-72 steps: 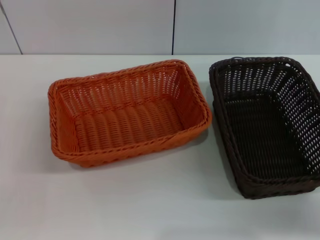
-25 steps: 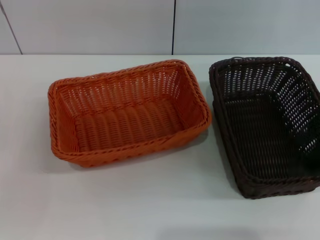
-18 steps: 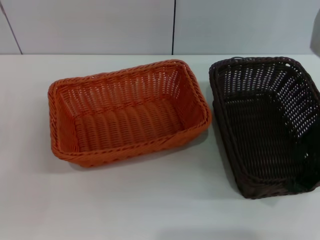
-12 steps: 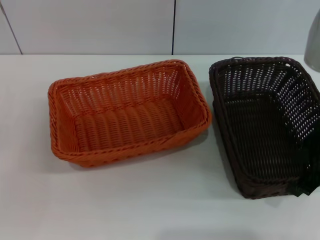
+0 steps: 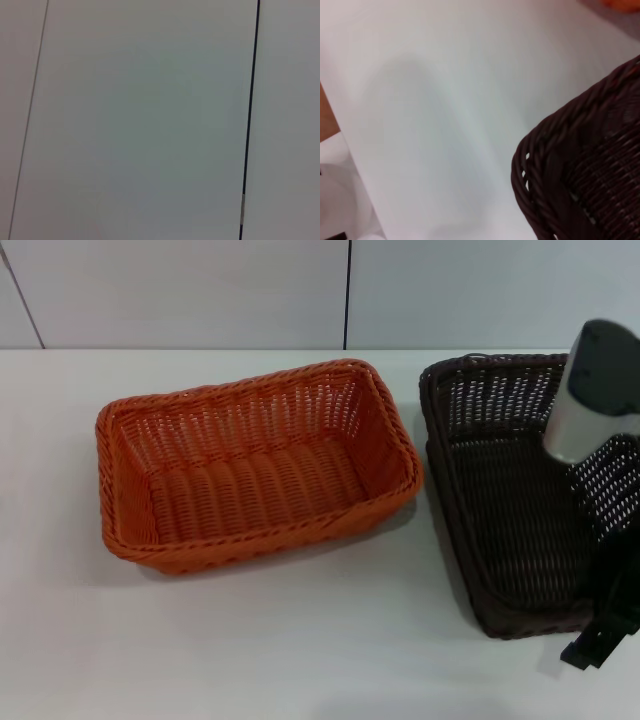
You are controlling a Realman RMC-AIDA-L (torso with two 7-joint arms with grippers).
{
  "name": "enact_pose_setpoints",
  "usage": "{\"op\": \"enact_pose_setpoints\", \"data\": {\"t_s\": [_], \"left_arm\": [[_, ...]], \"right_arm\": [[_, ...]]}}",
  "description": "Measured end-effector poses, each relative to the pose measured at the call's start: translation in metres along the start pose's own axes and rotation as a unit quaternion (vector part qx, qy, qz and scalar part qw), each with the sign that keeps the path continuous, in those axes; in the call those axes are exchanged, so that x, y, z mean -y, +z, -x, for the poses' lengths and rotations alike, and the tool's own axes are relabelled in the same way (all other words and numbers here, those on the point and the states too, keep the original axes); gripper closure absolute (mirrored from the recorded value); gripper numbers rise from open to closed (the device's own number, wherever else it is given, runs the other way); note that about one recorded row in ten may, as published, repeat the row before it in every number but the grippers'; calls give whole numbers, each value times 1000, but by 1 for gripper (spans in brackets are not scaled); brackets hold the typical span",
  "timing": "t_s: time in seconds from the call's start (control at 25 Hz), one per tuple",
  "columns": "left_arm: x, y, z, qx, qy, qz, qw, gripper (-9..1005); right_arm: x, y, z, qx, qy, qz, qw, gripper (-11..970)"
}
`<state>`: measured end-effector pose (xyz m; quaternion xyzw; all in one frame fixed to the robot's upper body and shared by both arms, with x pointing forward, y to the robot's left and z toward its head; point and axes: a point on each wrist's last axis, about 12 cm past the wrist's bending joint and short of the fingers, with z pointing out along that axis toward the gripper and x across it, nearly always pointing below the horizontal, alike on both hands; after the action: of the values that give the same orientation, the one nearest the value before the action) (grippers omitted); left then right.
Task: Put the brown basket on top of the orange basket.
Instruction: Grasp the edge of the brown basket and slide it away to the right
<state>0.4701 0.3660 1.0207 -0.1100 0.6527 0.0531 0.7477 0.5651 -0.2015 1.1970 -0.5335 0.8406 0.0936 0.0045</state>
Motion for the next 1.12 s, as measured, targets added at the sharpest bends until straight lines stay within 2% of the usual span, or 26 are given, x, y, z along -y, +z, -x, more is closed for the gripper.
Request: {"op": "enact_pose_setpoints", "data": {"t_s": [0.76,0.92,1.12], "left_arm": [[-1,1,0,-1,2,0,1000,218],[-1,1,0,-1,2,-1,1000,218],[-1,1,0,0,2,0,1000,218]], "right_arm": [[19,28,3,0,51,4,999,165],[19,23,3,9,47,-11,999,356],[16,13,1,14,40,-24,999,518]]}}
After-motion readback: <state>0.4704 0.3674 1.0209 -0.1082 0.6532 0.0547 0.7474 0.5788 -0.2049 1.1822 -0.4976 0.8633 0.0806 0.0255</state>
